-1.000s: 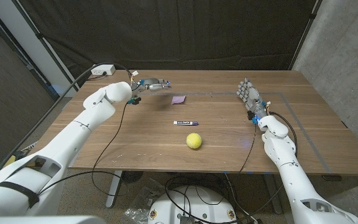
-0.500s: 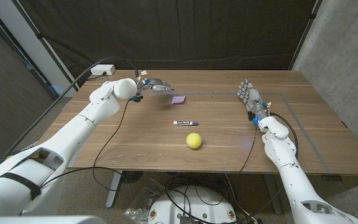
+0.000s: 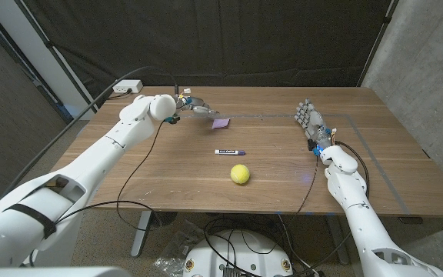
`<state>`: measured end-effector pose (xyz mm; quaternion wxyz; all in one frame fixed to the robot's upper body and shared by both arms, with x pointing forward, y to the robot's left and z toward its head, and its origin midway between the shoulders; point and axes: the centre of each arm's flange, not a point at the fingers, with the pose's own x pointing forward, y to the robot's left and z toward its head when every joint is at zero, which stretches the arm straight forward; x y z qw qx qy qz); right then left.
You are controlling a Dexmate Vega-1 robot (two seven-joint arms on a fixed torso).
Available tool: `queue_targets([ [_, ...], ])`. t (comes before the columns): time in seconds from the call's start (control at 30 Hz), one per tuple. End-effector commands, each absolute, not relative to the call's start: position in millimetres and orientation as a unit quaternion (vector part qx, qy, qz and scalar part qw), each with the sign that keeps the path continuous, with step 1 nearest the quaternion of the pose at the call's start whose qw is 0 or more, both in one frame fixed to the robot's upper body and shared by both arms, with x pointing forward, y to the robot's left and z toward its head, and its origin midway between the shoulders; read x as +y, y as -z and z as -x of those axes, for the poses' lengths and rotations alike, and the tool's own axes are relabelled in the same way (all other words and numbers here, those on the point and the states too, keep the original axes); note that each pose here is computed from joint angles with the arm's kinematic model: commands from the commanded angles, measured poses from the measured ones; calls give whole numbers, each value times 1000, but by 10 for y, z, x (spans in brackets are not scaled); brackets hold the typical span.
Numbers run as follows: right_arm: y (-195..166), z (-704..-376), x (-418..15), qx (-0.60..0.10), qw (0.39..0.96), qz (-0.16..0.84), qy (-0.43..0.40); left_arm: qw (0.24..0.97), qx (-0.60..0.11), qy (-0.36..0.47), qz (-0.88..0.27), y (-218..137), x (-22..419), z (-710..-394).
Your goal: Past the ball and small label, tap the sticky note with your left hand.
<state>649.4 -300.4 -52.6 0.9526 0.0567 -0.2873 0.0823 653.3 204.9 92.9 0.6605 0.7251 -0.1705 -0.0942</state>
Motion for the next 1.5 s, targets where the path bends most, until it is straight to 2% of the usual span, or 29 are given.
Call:
queue_targets([
  [0.03, 545, -6527, -3029, -287, 952, -64, -80, 624, -159, 82, -761, -965, 1926, -6600],
  [0.53, 568, -6536, -3052, -288, 952, -69, -74, 587, -157, 72, -791, -968, 1777, -6669],
  [1.5, 621, -6529, -3078, -291, 951, -75, -70, 562, -134, 77, -813, -714, 1647, -6837],
])
